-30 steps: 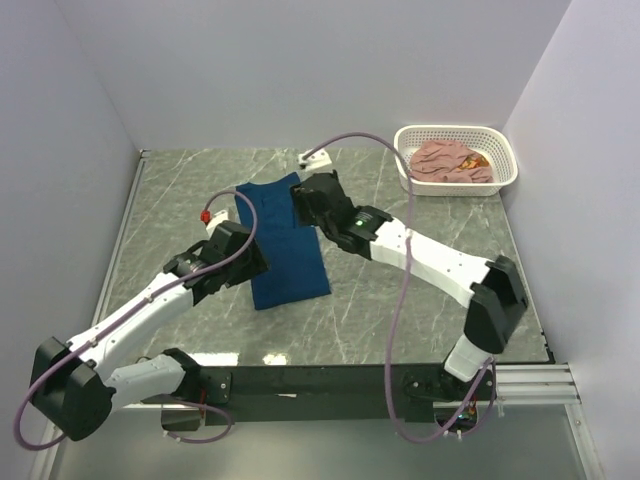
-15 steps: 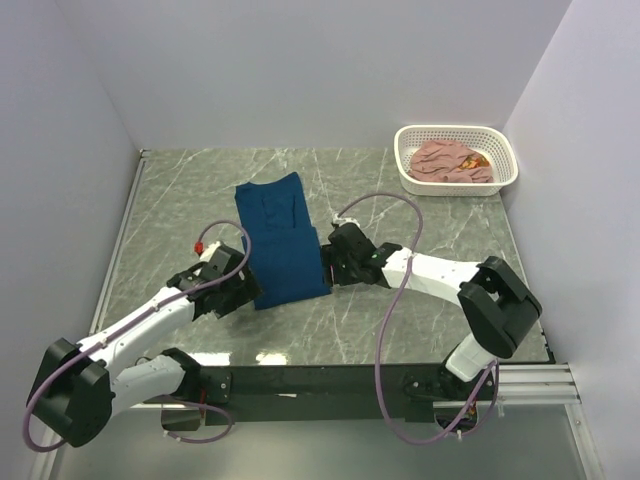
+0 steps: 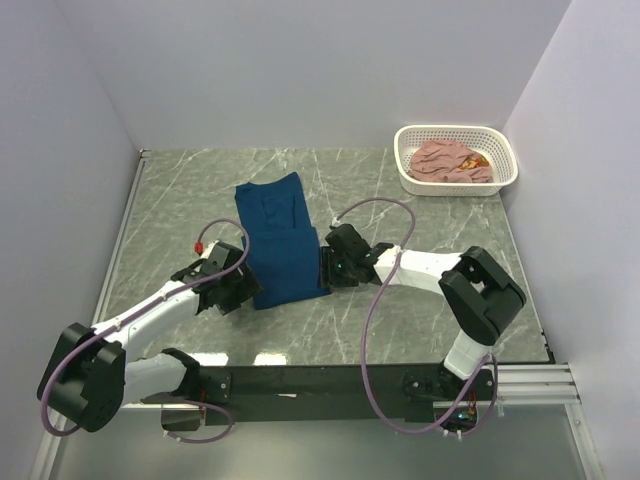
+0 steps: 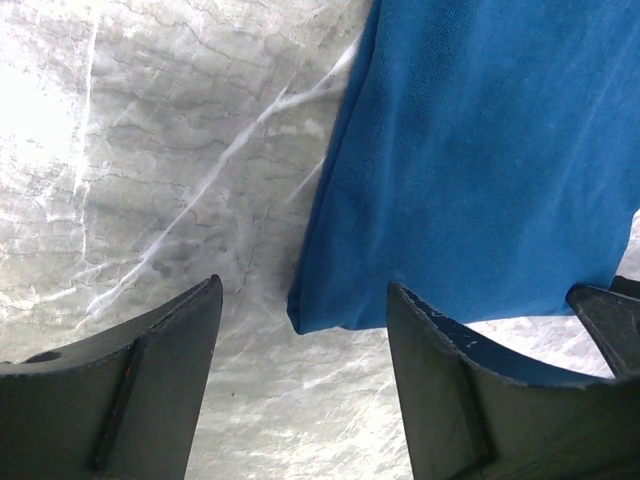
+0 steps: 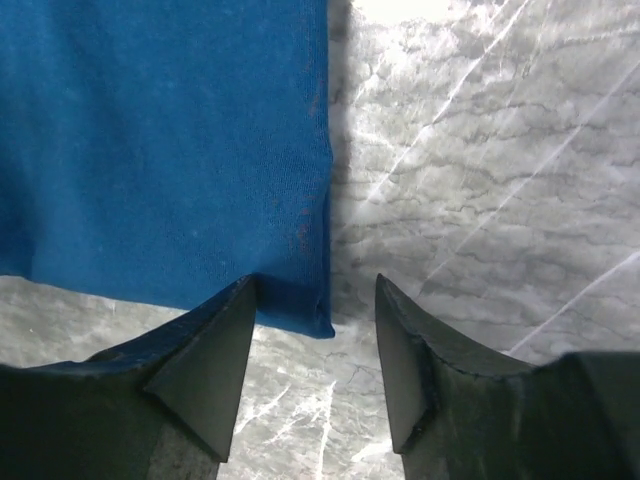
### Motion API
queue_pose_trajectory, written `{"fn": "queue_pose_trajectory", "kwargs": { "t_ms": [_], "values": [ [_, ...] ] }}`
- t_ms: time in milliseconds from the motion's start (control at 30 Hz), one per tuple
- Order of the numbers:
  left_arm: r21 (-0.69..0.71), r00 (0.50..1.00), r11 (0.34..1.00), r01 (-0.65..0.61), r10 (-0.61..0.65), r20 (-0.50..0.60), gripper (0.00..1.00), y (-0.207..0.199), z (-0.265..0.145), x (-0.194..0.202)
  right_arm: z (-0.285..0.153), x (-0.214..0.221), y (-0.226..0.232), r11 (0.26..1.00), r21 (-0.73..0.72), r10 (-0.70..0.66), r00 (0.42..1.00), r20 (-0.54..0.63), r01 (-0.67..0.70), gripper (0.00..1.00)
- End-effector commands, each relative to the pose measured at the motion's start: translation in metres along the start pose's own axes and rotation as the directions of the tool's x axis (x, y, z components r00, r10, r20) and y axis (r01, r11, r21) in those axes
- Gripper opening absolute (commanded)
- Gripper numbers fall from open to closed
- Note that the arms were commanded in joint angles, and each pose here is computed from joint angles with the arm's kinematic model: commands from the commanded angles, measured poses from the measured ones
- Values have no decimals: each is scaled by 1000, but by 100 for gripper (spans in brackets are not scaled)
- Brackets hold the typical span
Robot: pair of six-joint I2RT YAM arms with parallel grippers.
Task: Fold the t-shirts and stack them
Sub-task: Fold the tshirt
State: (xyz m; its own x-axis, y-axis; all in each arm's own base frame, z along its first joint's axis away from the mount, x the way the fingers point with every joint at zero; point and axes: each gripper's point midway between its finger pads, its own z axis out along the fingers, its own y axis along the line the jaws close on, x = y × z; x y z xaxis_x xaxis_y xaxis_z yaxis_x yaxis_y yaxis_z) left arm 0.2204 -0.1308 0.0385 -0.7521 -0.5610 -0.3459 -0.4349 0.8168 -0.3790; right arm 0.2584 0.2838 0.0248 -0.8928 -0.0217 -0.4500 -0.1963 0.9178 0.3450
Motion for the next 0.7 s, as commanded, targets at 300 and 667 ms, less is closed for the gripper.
{"fn": "queue_pose_trajectory", "kwargs": {
  "t_ms": [300, 667],
  "values": [
    [11, 999, 999, -36, 36, -6, 70, -10, 0, -5, 4, 27, -7, 982, 186, -23, 997, -73, 37, 54],
    [-3, 998, 998, -55, 55, -28, 70, -7, 4, -1, 6, 46, -32, 956, 290, 5, 993, -115, 29, 47]
  ]
}}
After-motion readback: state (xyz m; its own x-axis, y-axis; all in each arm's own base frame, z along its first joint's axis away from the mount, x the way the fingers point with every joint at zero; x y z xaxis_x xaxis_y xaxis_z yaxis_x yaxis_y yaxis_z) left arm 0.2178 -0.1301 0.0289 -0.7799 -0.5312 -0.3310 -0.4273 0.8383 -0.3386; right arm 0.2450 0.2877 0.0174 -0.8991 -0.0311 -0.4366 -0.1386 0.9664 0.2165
